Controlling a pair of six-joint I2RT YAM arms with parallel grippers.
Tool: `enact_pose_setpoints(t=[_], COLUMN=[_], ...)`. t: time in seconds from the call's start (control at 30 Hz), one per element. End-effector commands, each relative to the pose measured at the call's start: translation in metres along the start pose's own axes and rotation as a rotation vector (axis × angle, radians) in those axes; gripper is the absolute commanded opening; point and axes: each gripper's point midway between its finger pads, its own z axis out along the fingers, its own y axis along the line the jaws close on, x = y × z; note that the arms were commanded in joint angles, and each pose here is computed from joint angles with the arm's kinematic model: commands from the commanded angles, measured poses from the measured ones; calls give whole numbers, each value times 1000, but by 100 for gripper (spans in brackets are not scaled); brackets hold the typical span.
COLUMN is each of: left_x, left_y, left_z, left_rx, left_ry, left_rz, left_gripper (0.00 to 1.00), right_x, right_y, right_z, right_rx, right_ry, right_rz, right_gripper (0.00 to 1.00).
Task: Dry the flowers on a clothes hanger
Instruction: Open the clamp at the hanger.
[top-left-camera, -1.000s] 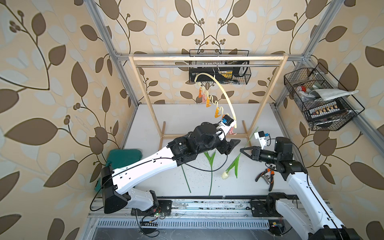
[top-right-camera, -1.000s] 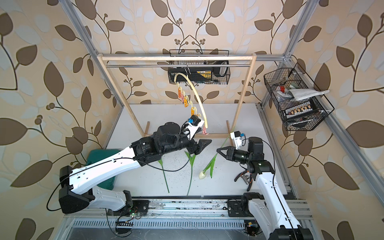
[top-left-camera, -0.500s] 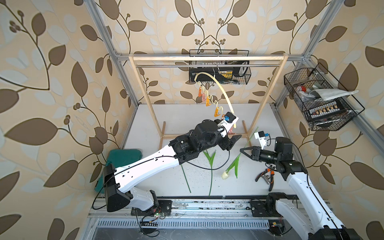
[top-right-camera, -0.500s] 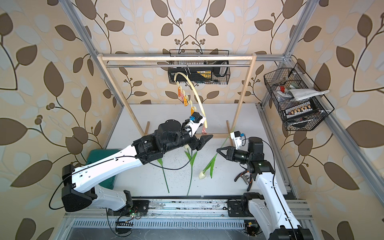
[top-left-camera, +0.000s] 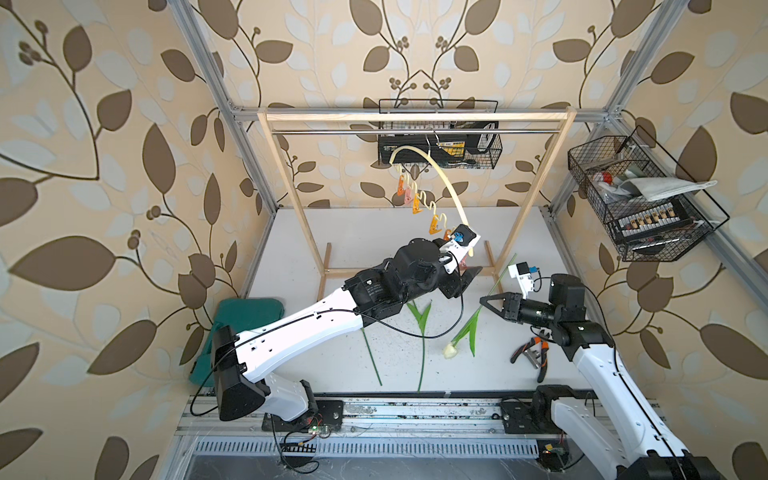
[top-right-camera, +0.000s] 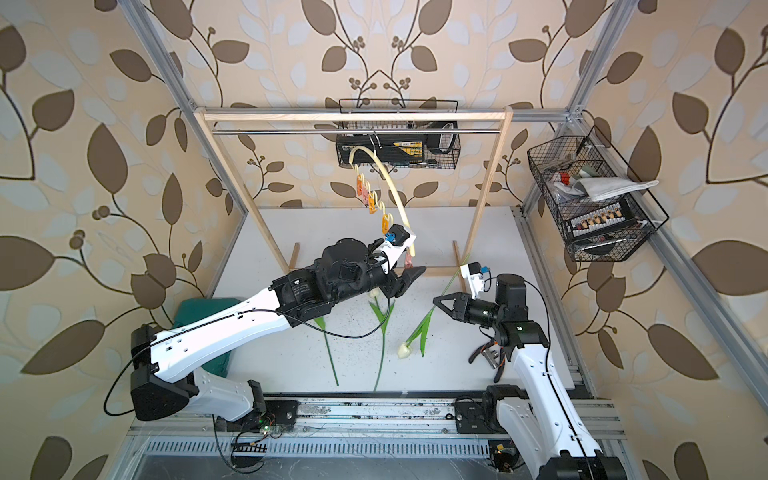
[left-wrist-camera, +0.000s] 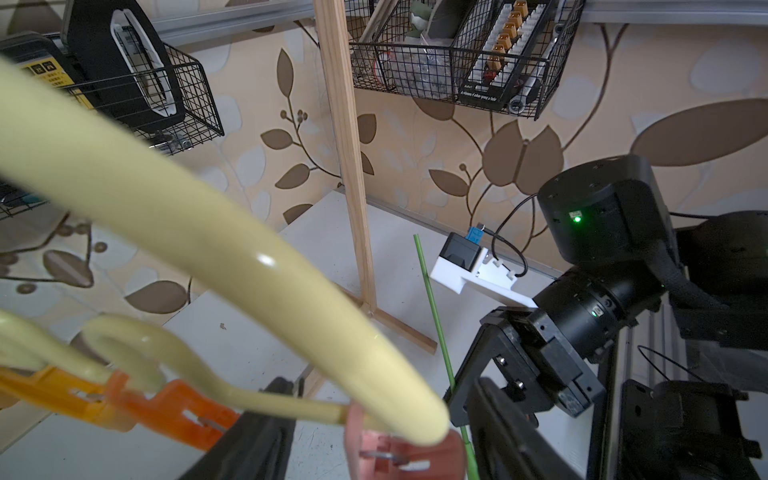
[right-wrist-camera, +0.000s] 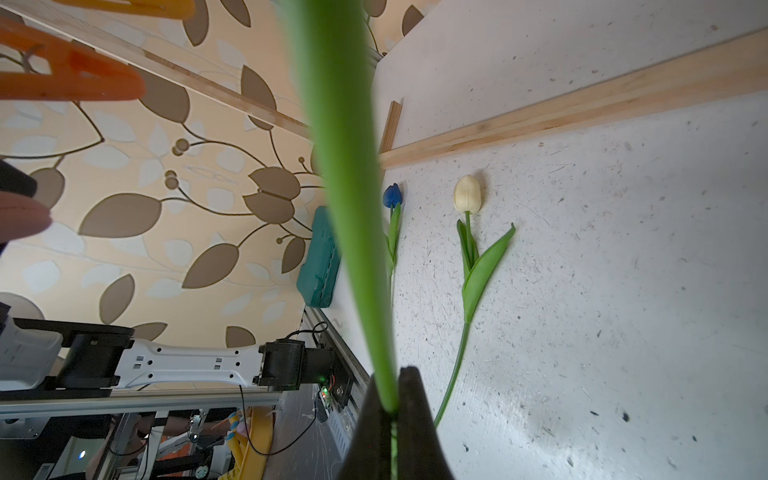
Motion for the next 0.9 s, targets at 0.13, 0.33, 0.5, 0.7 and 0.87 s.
enact_pose_setpoints(t=[0.13,0.33,0.5,0.7,0.87], left_x=[-26,-33,-32,-17,-13], left_y=[7,10,11,7,3], left_z=[-5,-9,-9,3,5], left_rx=[-44,-56,-62,-47,-26], left_ry=[-62,-66,-64,-20,-11], left_rz=[7,-12,-18,-12,-7], left_gripper=[62,54,48,67,68], right_x=[-5,-4,-4,-4,-4], right_y=[12,14,17,18,17], right_z=[-1,-2,-2,-2,-1], right_rx=[-31,-38,-47,-46,-45], right_ry=[1,1,-2,0,2], right_rz=[-35,-41,-49,-50,-49], right_gripper=[3,3,3,3,3])
